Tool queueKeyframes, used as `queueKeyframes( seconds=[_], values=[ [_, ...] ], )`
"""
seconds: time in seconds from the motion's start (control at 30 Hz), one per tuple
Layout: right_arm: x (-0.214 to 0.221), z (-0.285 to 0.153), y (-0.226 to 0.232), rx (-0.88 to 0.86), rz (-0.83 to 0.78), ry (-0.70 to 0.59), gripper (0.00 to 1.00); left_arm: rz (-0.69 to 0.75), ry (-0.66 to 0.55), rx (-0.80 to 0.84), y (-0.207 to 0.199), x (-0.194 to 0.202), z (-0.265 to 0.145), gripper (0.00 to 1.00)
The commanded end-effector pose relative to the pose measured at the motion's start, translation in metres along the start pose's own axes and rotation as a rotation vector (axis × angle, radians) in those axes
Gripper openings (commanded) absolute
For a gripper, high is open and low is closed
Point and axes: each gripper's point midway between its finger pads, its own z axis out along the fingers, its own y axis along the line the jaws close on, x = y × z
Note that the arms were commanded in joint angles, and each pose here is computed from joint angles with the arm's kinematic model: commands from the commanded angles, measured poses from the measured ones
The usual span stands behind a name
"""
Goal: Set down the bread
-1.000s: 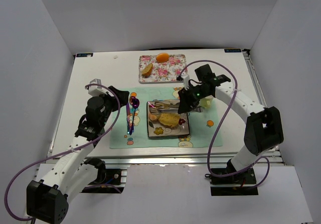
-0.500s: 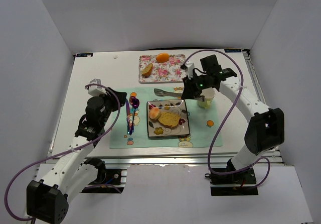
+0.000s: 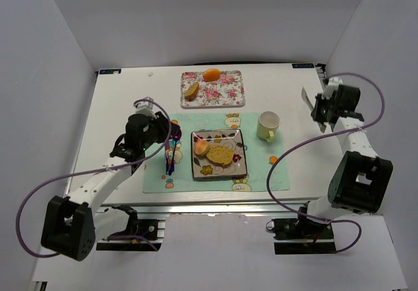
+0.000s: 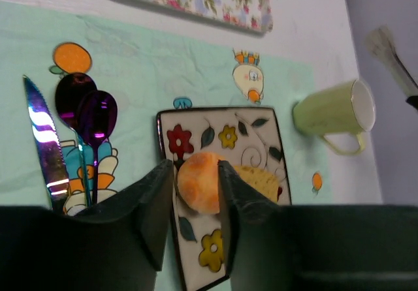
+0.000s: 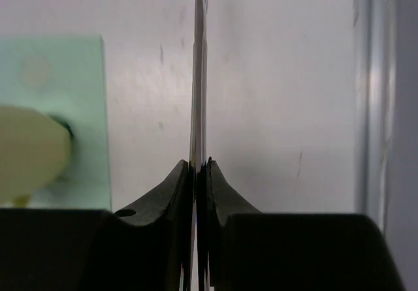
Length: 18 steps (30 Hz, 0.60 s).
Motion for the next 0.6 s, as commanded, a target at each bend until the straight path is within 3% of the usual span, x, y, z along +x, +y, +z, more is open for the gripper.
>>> queueKeyframes(
  seconds=[0.0, 0.13, 0.23, 0.27, 0.37, 0.57],
  values=[
    [0.032, 0.005, -0.011, 0.048, -0.018, 0.016, 0.13, 0.070, 0.097, 0.095, -0.026, 0.011, 0.005, 0.50],
    [0.073, 0.014, -0.018, 0.044, 0.013, 0.055, 0.27, 0.099, 0.116, 0.106, -0.033, 0.014, 0.010, 0.66],
    [0.086, 0.017, -0.010, -0.002, -0.004, 0.068, 0.45, 0.116, 0.138, 0.141, -0.043, 0.019, 0.013, 0.69],
    [0.093, 0.016, -0.004, -0.030, -0.007, 0.080, 0.59, 0.129, 0.153, 0.162, -0.049, 0.023, 0.013, 0.70],
    [0.104, 0.013, -0.003, -0.039, -0.028, 0.120, 0.80, 0.150, 0.191, 0.179, -0.056, 0.037, 0.014, 0.70],
    [0.085, 0.002, -0.016, 0.019, -0.069, 0.134, 0.84, 0.174, 0.226, 0.180, -0.057, 0.051, 0.013, 0.70]
  ],
)
